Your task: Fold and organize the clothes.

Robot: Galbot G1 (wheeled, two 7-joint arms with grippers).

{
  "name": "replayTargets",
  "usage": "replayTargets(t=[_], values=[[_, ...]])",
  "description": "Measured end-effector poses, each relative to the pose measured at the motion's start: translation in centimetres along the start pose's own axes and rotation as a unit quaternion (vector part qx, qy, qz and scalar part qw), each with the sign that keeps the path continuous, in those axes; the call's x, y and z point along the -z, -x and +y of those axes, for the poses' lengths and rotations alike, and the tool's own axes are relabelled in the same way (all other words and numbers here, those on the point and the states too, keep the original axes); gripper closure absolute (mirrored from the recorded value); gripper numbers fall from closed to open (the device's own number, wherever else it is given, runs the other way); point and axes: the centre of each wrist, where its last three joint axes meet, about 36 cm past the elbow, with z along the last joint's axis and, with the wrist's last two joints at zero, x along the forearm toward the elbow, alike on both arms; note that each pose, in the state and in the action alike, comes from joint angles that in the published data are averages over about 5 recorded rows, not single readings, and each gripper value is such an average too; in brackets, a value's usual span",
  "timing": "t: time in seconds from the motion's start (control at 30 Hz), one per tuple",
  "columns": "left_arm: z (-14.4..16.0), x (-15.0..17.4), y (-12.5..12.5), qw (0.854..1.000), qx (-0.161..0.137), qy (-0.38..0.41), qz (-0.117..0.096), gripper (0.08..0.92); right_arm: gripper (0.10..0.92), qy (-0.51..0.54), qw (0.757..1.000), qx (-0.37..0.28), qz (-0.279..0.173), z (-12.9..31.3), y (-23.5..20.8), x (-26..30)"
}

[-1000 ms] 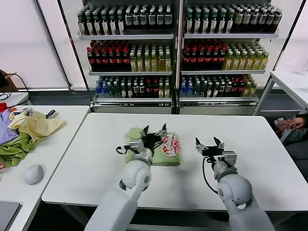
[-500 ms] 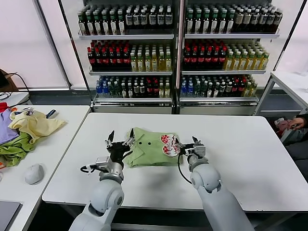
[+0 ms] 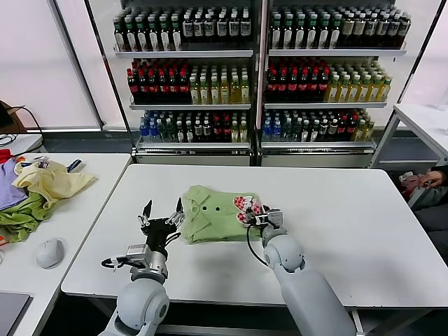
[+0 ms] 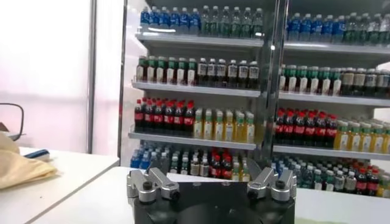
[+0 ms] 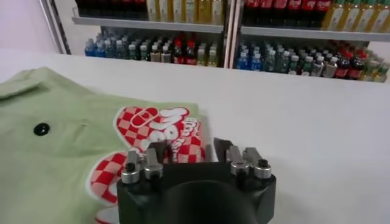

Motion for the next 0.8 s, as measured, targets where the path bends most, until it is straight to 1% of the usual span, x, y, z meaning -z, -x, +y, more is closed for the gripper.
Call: replayTargets(t=[0.2,0.33,0.47,0.53,0.63,0.7,0.8], values=[[0.1,0.0,-0.5,1.000,-0.002,0.004,0.001,0.177,0.637,0.002,1.000,0.002,0.004,-0.8,0.4,0.0],[0.2,-0.1,-0.7,1.000,-0.004,0.005,0.003,0.177,0.758,-0.001,1.000,-0.004,-0.001,-1.8,0.6,0.2],[0.1,-0.2,-0.9,1.000,-0.006,0.006,0.005,0.177,0.857,-0.008,1.000,-0.015,-0.009,-3.4,0.5,0.4],[0.1,-0.3,-1.0,1.000,-0.007,0.006,0.006,0.177,0.885,-0.013,1.000,-0.023,-0.015,-4.4,0.3,0.5],[-0.1,-0.4,-1.1,1.000,-0.009,0.006,0.007,0.177,0.897,-0.024,0.999,-0.034,-0.024,-5.7,0.1,0.6],[-0.1,-0.4,-1.2,1.000,-0.011,0.007,0.008,0.177,0.898,-0.031,0.998,-0.039,-0.033,-6.4,-0.1,0.5],[-0.2,-0.4,-1.3,1.000,-0.013,0.008,0.007,0.177,0.871,-0.041,0.997,-0.046,-0.052,-7.1,-0.3,0.5]])
